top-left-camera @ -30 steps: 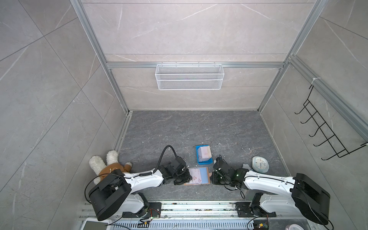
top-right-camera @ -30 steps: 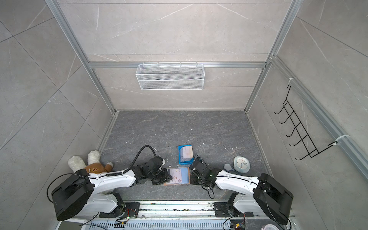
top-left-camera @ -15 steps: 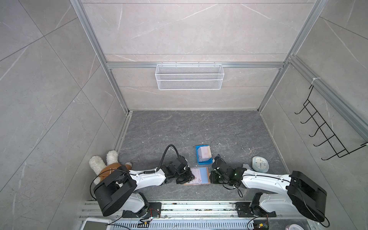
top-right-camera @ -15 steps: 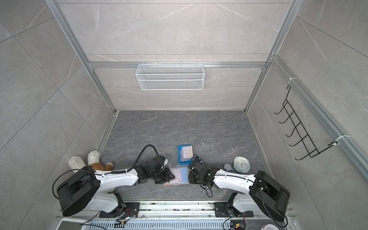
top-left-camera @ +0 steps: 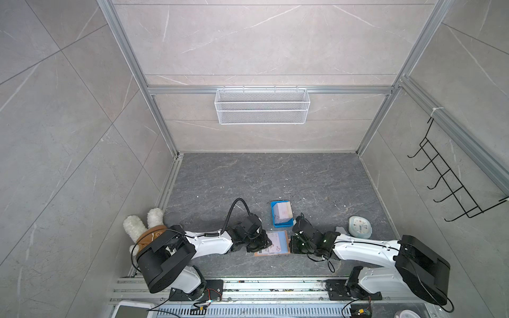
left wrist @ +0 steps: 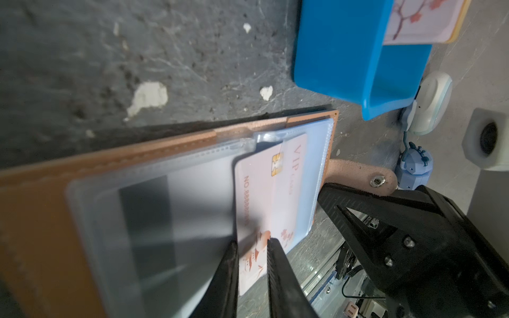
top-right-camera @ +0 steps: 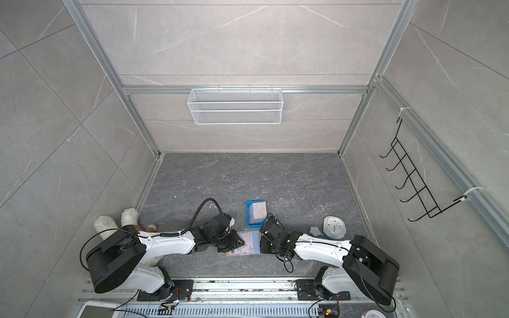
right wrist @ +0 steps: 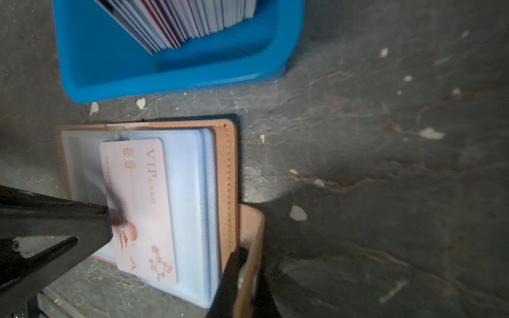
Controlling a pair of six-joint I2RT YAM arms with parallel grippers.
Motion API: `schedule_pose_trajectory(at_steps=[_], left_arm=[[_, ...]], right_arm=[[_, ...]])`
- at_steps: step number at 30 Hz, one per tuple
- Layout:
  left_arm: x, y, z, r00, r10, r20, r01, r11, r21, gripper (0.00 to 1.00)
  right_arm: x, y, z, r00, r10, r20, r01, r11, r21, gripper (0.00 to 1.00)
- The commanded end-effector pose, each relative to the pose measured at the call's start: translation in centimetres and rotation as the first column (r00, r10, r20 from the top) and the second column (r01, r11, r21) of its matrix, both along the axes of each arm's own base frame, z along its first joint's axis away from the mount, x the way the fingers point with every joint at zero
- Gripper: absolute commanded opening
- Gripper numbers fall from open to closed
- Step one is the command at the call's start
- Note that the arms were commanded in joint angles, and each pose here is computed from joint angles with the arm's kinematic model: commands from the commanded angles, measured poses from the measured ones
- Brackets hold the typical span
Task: Insert credit cards into a card holder
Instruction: Insert the credit card into the card slot.
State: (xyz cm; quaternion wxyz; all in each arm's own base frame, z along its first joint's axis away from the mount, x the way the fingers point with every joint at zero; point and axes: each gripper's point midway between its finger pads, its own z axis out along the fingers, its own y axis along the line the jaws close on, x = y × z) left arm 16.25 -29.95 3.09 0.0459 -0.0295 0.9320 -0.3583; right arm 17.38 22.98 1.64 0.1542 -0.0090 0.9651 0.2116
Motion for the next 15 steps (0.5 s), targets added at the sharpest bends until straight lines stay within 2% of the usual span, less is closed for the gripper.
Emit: schedule_pose_trajectory(at_steps=[1,15], left_arm=[[0.7,-1.4,1.2,1.0,-0.012,0.016,0.013,0.999,-0.047,0.22],[1.4,-2.8,1.6,0.999,-0.023,0.023,0.025,0.996,-0.083,0.21]], right_arm=[[-0.9,-0.8,-1.2,0.999,0.011,-0.046,-0.013,0.999,-0.052,0.11],[-0.8,-0.6,-1.1,0.999,0.016,-0.041,-0.018,0.998,-0.053,0.09]])
